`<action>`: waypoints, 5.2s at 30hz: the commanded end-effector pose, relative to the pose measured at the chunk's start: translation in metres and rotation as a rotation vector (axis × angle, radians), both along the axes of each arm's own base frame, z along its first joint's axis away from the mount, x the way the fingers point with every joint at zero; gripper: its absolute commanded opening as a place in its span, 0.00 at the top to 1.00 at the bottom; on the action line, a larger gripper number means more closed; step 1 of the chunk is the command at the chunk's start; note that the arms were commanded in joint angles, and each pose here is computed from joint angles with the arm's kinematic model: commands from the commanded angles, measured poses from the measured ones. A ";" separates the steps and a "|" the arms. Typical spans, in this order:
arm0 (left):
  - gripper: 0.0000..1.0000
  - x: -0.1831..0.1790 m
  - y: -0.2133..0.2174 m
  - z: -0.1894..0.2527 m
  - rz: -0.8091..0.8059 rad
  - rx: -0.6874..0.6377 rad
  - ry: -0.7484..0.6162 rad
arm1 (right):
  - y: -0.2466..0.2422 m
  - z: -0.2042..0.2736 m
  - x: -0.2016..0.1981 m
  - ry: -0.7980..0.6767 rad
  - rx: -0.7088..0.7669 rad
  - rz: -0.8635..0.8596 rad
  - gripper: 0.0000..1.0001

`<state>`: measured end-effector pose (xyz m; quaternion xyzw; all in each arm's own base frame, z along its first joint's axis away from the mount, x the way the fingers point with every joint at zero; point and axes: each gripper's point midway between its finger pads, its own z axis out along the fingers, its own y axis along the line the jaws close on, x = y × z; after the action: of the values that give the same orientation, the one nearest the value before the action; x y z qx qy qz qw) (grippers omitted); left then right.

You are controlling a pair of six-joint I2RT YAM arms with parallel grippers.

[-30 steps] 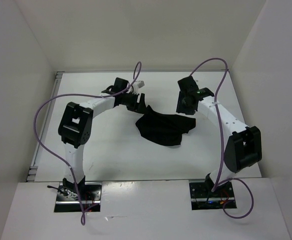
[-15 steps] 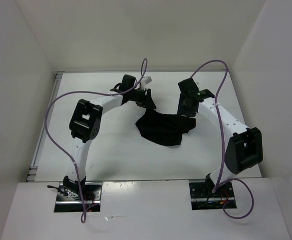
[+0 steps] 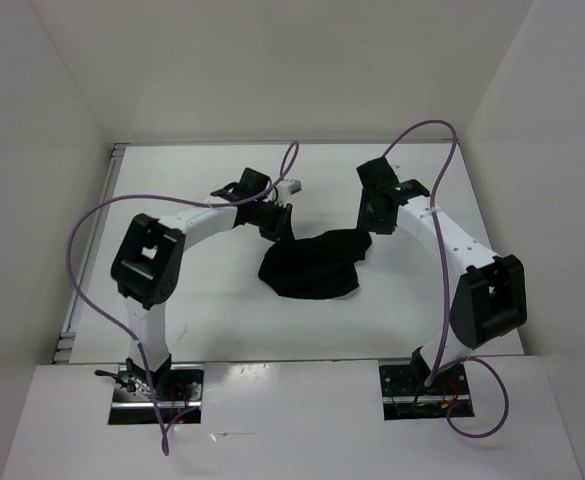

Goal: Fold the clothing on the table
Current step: Flatten the skirt out

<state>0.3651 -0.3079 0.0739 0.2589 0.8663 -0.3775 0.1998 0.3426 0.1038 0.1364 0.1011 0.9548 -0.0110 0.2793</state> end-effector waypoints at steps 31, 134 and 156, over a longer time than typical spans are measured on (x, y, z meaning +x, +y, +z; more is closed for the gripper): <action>0.99 -0.040 0.042 0.002 0.108 0.090 0.032 | 0.104 -0.081 0.018 0.207 0.403 0.217 0.66; 0.66 0.057 0.004 -0.001 0.341 -0.070 0.069 | 0.026 -0.118 0.081 0.172 0.163 -0.004 1.00; 0.79 -0.028 0.065 -0.011 0.427 0.227 0.190 | 0.071 -0.067 -0.099 0.427 0.114 0.186 0.91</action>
<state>0.3423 -0.2583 0.0290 0.0486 0.9487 -0.2810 0.1368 0.2314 0.1786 0.0177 0.0139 0.9984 0.0516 0.0156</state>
